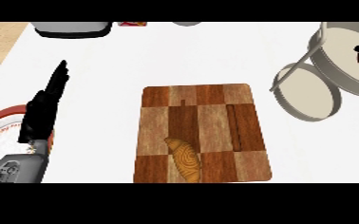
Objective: Pick the pear from the cutting board and place it in the tiered basket
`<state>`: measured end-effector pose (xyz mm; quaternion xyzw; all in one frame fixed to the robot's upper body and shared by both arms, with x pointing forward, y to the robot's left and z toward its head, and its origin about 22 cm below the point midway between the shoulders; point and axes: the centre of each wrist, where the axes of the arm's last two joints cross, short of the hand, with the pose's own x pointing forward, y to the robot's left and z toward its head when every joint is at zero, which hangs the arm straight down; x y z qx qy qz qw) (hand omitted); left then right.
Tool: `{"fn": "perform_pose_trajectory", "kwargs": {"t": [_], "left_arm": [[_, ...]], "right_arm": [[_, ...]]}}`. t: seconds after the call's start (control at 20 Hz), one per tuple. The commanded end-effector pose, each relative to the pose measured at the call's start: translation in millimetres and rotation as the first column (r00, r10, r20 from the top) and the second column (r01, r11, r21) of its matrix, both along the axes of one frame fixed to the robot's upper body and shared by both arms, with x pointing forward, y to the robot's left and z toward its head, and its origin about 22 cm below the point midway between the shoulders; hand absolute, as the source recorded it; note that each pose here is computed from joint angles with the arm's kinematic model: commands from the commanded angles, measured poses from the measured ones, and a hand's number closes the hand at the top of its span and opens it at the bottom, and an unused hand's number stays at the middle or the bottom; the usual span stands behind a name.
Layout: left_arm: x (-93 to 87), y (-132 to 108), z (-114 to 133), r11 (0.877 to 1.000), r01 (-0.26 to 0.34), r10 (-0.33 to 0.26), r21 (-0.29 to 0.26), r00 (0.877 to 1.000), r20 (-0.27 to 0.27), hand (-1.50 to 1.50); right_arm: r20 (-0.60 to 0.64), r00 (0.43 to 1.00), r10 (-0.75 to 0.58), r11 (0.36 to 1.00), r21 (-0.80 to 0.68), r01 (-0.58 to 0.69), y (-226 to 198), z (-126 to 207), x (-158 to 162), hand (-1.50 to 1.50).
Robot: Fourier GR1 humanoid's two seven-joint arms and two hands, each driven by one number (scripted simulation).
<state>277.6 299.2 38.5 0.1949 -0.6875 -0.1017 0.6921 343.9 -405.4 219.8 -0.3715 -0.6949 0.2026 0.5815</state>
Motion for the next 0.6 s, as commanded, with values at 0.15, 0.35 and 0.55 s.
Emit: {"fn": "perform_pose_trajectory", "kwargs": {"t": [0.15, 0.35, 0.55], "left_arm": [[1.8, -8, -8, 0.999, -0.031, 0.031, 0.008, 1.000, 0.002, 0.00], [-0.8, -6, -1, 1.000, -0.023, 0.023, 0.013, 1.000, 0.000, 0.00], [-8.7, -1, -6, 1.000, -0.010, 0.010, -0.001, 1.000, 0.013, 0.00]], "right_arm": [[-0.043, 0.993, -0.111, 0.986, 0.122, 0.116, -65, 45, -36, -1.50], [-0.101, 0.989, -0.111, 0.979, 0.161, 0.127, -120, 50, -81, -1.50], [-0.099, 0.992, -0.080, 0.971, 0.218, 0.100, -163, 29, -108, -1.50]]}}
